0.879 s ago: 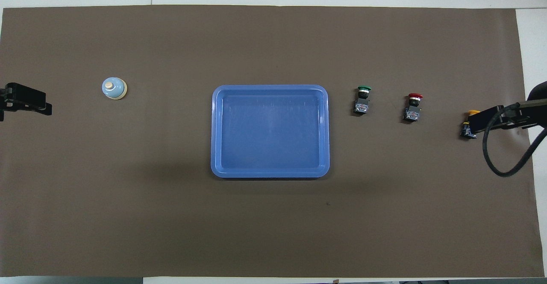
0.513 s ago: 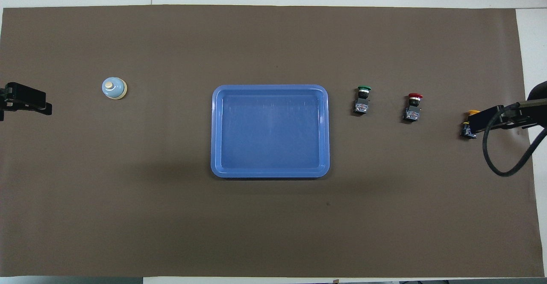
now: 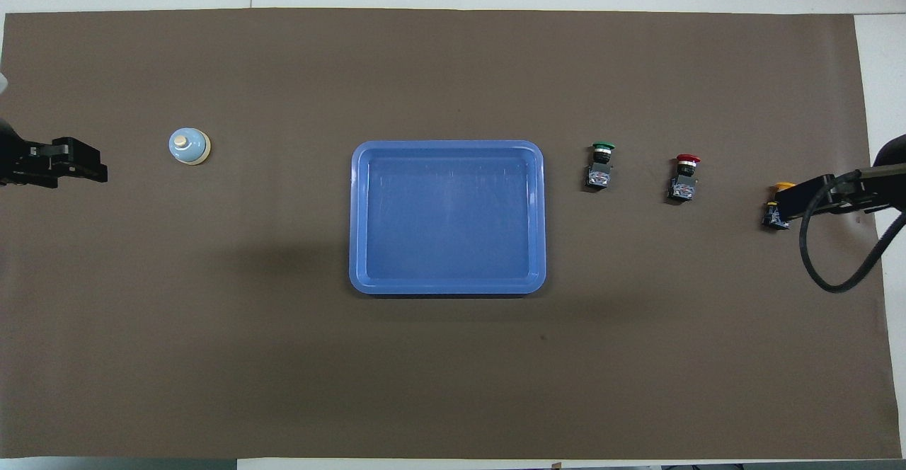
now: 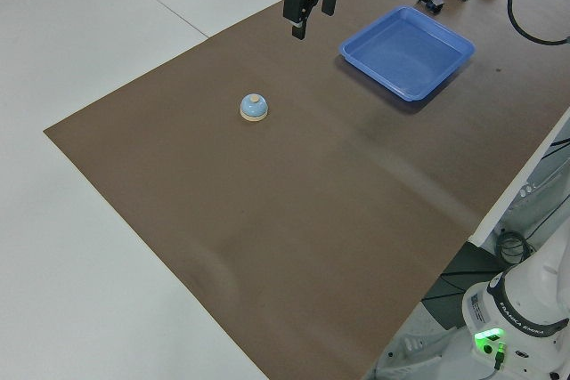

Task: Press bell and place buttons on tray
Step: 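Move the left gripper forward over the silver bell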

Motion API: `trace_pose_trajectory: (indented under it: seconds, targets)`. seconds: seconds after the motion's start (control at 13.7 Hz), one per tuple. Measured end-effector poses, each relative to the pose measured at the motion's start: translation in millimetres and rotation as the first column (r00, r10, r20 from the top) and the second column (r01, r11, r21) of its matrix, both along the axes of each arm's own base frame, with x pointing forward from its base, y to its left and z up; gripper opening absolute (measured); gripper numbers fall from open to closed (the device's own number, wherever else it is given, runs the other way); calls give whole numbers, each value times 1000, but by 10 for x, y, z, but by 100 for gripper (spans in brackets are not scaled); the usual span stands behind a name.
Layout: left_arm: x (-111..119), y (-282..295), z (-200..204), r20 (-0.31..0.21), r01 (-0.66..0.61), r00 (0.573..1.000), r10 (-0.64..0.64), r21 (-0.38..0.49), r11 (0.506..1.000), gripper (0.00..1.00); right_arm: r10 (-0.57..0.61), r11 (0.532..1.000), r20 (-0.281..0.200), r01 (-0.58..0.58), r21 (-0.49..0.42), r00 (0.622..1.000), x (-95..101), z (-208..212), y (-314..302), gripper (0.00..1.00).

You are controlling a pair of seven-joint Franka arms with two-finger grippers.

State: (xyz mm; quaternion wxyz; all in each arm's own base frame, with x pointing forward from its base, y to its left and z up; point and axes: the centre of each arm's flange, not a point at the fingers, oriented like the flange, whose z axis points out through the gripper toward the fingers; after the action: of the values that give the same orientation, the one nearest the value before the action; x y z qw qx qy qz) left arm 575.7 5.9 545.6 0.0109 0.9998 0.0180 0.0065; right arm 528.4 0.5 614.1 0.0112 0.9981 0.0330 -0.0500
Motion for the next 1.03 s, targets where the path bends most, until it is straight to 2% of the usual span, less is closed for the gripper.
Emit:
trace_pose_trajectory:
  seconds: [0.15,0.29,0.44,0.59,1.03]
  targets:
    - [246,20,-413,30,-4,1000,4,-1,1000,32,0,1000,0,0,0,1000,0,0,0,100]
    - [591,67,-1073,64,-13,998,13,-2,1000,4,0,1000,0,0,0,1000,0,0,0,100]
    - [767,94,-1633,57,-16,998,16,0,1000,1,0,1000,0,0,0,1000,0,0,0,100]
    - [840,102,-1857,61,-15,998,15,4,1000,1,0,1000,0,0,0,1000,0,0,0,100]
    - [869,69,-1854,67,-22,998,21,7,1000,1,0,1000,0,0,0,1000,0,0,0,100]
